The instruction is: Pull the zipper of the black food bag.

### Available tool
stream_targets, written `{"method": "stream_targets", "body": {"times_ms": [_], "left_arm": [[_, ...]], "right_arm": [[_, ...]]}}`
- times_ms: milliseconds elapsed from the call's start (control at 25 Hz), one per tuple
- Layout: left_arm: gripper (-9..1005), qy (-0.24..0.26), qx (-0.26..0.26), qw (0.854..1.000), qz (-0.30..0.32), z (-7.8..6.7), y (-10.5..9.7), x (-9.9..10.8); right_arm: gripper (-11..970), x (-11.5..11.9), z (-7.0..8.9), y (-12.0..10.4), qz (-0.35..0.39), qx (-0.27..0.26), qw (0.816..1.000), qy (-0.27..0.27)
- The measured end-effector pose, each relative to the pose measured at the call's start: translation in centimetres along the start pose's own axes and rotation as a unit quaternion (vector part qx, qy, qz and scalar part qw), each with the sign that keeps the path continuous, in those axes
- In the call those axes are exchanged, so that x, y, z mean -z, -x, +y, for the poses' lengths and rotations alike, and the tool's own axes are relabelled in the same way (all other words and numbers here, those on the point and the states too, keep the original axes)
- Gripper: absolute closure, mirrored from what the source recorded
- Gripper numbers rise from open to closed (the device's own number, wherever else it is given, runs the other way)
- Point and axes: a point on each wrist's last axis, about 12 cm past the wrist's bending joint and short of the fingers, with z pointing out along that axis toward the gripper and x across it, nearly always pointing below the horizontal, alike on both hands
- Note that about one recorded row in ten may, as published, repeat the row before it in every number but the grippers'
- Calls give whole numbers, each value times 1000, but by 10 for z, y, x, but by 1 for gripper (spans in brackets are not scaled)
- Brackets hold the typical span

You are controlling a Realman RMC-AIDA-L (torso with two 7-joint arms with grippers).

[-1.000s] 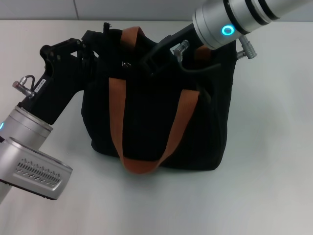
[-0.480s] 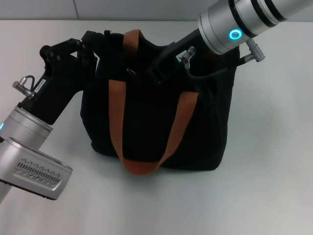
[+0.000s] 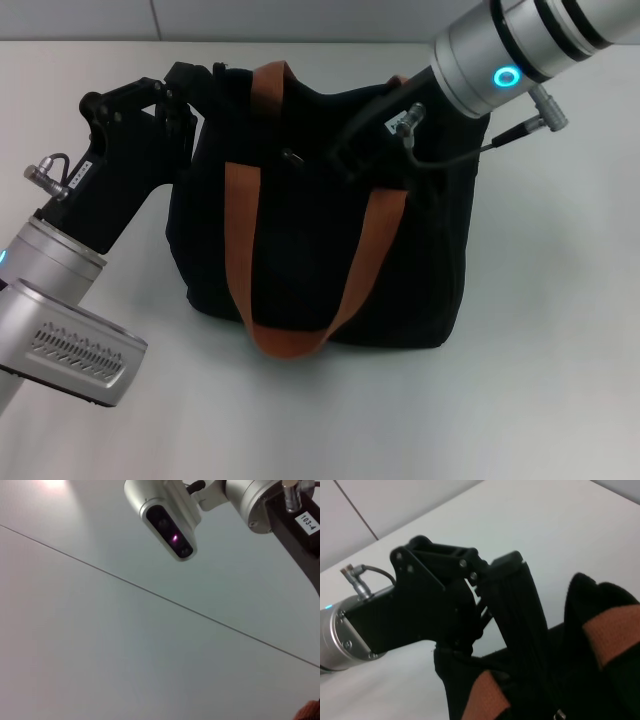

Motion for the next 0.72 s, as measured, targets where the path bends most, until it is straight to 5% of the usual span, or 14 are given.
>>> {"method": "stream_targets", "body": {"times_ms": [720], "left_arm": [[979,1,0,1000,3,0,0,1]], "right_arm": [[959,27,-6,-25,19,-35,999,-13]]}}
